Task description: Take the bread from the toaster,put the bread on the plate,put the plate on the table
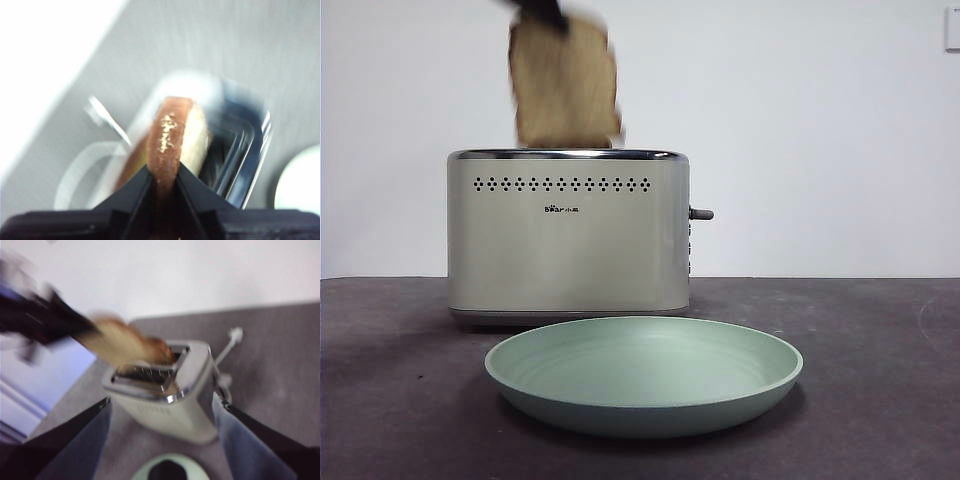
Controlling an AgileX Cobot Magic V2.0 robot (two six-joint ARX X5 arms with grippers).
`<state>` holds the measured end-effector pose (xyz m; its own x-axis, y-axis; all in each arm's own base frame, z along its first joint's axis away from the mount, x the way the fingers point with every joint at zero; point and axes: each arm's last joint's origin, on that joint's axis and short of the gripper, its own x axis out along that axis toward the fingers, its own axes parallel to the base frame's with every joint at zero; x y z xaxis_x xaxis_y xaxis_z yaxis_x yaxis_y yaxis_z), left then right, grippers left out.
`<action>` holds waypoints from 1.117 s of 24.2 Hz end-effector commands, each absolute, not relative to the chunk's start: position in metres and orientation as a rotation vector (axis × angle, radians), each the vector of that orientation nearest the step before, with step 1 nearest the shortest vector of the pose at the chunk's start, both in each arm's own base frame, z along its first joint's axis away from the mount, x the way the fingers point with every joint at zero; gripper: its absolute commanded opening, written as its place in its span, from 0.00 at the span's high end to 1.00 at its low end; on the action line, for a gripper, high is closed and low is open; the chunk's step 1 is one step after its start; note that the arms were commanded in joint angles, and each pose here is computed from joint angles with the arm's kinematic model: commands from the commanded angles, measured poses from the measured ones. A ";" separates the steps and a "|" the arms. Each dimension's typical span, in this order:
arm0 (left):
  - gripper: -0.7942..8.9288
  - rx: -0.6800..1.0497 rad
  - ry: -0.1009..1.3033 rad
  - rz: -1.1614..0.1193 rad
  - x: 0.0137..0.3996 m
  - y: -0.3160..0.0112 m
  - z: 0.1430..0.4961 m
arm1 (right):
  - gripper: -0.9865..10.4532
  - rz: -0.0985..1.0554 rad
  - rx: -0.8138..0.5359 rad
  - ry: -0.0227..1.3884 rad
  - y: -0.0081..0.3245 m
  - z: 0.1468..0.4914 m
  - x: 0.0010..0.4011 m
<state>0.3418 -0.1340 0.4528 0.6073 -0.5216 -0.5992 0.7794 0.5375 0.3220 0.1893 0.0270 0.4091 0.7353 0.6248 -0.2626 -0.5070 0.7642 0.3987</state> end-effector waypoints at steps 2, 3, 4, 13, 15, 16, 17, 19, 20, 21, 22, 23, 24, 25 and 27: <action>0.93 0.496 0.344 -0.795 0.299 -0.130 0.509 | 0.61 0.624 0.288 0.521 0.028 0.394 0.196; 0.93 0.471 0.331 -0.815 0.287 -0.130 0.518 | 0.61 0.620 0.288 0.563 0.028 0.388 0.199; 0.93 0.451 0.331 -0.828 0.276 -0.129 0.525 | 0.61 0.619 0.287 0.607 0.028 0.383 0.202; 0.93 0.352 0.479 -0.789 0.231 -0.133 0.531 | 0.61 0.598 0.193 0.864 0.055 0.342 0.234; 0.93 0.346 0.480 -0.758 0.227 -0.134 0.533 | 0.61 0.626 0.179 0.908 0.065 0.333 0.241; 0.93 0.345 0.483 -0.735 0.225 -0.135 0.534 | 0.61 0.637 0.170 0.932 0.069 0.328 0.244; 0.93 0.348 0.482 -0.718 0.222 -0.136 0.535 | 0.61 0.644 0.164 0.952 0.072 0.324 0.247; 0.93 0.348 0.486 -0.699 0.218 -0.139 0.535 | 0.61 0.660 0.145 0.994 0.078 0.314 0.254; 0.93 0.350 0.490 -0.697 0.215 -0.140 0.535 | 0.61 0.665 0.141 1.011 0.080 0.309 0.257; 0.93 0.356 0.497 -0.697 0.212 -0.141 0.533 | 0.61 0.667 0.139 1.030 0.082 0.305 0.260; 0.93 0.364 0.508 -0.697 0.209 -0.141 0.531 | 0.61 0.666 0.139 1.048 0.084 0.300 0.264; 0.93 0.373 0.522 -0.692 0.207 -0.141 0.529 | 0.61 0.666 0.136 1.061 0.084 0.296 0.266; 0.93 0.386 0.543 -0.681 0.203 -0.140 0.524 | 0.61 0.664 0.129 1.076 0.085 0.292 0.269; 0.93 0.399 0.569 -0.673 0.199 -0.139 0.519 | 0.61 0.648 0.119 1.093 0.085 0.287 0.273; 0.93 0.422 0.622 -0.661 0.191 -0.137 0.507 | 0.61 0.617 0.095 1.129 0.086 0.279 0.277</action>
